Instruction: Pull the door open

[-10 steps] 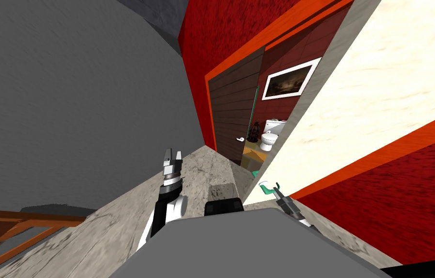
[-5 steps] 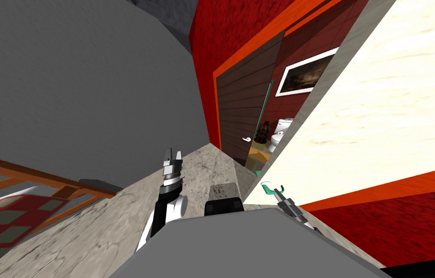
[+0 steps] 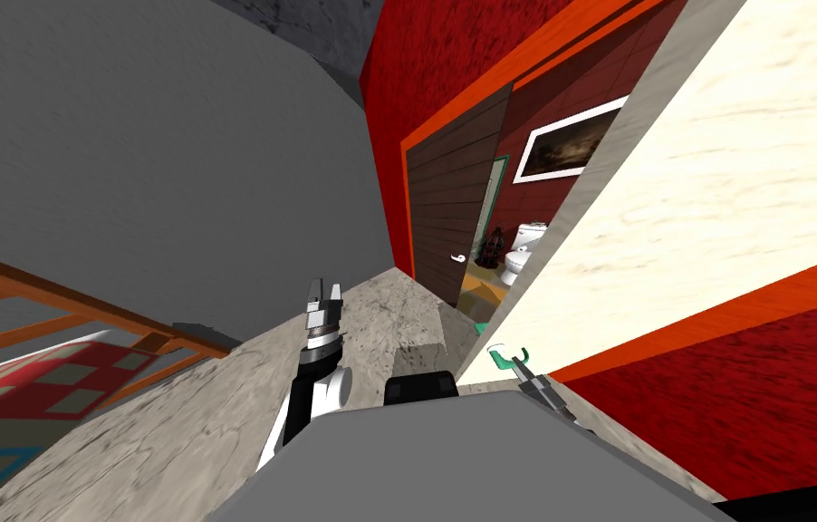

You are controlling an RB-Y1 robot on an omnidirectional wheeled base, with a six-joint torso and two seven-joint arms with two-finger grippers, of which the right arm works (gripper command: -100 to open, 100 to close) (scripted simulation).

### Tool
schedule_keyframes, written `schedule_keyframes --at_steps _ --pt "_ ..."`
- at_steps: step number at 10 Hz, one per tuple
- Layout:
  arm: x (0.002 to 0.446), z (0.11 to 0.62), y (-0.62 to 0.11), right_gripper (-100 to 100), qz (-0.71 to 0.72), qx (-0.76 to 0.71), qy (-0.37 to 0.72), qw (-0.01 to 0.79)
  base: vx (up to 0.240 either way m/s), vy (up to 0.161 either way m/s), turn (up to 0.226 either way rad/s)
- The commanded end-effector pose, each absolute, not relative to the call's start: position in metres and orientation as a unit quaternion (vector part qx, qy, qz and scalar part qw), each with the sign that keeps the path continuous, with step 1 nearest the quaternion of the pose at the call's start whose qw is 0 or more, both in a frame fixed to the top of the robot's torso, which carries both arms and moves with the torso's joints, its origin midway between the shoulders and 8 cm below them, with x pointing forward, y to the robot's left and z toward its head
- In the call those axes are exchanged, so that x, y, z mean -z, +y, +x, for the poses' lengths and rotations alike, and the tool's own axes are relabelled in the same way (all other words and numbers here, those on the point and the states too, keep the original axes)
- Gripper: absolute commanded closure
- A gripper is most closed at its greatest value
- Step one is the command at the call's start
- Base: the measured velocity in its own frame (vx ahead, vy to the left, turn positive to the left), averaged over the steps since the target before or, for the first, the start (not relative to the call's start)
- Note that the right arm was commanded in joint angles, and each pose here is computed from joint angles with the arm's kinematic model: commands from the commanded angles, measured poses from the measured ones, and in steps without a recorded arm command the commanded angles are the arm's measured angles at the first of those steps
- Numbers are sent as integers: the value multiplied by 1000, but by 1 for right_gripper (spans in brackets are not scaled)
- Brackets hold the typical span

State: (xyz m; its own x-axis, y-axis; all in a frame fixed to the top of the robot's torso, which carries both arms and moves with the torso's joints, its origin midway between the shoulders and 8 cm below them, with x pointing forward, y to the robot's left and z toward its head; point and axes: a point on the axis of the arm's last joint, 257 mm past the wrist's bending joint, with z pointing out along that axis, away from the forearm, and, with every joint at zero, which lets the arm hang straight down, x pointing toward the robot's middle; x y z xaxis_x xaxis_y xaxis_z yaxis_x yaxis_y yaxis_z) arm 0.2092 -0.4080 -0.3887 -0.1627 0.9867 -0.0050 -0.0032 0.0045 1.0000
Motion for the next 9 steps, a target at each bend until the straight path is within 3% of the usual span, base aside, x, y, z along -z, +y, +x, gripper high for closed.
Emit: schedule_keyframes --at_steps 1,5,9 --pt "390 207 -403 100 454 -542 540 456 -223 -17 -7" --pt "388 211 -408 100 453 -539 540 461 -154 -4 -12" --pt "390 199 -409 100 459 -534 536 466 111 -36 246"
